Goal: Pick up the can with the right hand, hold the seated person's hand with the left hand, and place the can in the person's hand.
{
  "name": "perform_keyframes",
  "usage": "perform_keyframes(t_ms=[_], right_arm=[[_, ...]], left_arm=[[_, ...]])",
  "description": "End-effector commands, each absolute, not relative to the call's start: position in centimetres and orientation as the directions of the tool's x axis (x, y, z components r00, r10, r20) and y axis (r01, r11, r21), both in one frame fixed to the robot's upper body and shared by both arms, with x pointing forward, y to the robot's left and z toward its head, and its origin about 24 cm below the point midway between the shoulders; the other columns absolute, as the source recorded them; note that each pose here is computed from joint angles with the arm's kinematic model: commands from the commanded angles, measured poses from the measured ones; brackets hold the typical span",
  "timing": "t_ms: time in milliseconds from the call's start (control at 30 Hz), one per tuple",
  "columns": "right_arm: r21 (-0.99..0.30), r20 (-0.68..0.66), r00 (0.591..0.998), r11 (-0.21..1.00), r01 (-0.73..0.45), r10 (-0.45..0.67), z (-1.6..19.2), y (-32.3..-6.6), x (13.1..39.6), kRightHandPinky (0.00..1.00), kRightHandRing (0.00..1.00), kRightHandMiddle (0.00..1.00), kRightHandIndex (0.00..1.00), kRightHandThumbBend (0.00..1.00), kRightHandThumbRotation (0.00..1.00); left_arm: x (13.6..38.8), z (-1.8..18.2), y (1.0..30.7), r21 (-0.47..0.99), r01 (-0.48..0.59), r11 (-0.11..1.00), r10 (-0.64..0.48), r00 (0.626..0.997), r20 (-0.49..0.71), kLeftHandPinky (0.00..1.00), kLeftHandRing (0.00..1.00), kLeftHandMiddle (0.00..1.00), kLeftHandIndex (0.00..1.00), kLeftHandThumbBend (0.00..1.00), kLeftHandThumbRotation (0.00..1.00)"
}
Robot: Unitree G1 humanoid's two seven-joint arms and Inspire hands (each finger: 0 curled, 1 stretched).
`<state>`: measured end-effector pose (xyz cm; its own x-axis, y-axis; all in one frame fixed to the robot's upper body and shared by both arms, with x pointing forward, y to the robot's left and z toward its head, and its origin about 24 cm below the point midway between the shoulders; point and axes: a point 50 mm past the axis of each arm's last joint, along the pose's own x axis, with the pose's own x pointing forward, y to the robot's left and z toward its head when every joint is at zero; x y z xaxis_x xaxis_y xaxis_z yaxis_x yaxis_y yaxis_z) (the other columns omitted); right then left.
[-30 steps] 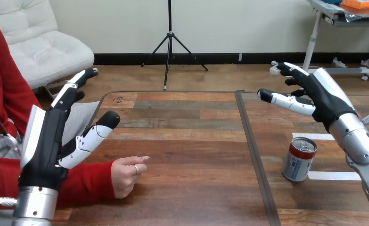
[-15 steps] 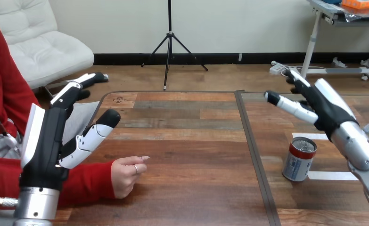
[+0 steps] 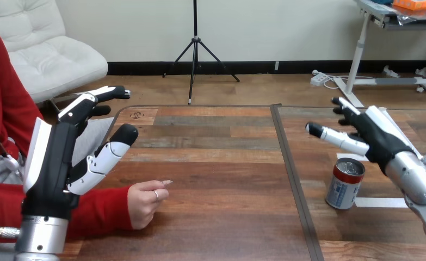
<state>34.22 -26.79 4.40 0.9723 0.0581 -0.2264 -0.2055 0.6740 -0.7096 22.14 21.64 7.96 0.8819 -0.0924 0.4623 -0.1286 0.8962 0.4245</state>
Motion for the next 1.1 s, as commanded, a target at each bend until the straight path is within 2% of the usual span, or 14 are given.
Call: perform_keyframes(t_ms=[0, 700, 1067], right_arm=[[-0.715, -0.170, 0.984, 0.681, -0.157, 0.049, 6.2, -27.6, 34.8, 0.78, 0.91, 0.96, 0.99, 1.00, 0.77], [-0.707, -0.220, 0.975, 0.686, -0.173, 0.020, 5.4, -28.2, 34.4, 0.79, 0.92, 0.96, 0.98, 1.00, 0.65], [-0.708, -0.239, 0.971, 0.684, -0.178, 0.006, 5.2, -28.6, 34.1, 0.80, 0.93, 0.95, 0.96, 1.00, 0.64]], left_arm=[[22.9, 9.5, 21.2, 0.393, -0.152, 0.907, -0.096, 0.835, 0.542, 0.73, 0.79, 0.77, 0.68, 0.63, 0.81], [23.0, 9.5, 20.8, 0.401, -0.150, 0.904, -0.114, 0.819, 0.563, 0.63, 0.74, 0.74, 0.66, 0.55, 0.82], [23.0, 9.5, 20.6, 0.408, -0.138, 0.903, -0.124, 0.824, 0.553, 0.62, 0.74, 0.74, 0.66, 0.52, 0.82]])
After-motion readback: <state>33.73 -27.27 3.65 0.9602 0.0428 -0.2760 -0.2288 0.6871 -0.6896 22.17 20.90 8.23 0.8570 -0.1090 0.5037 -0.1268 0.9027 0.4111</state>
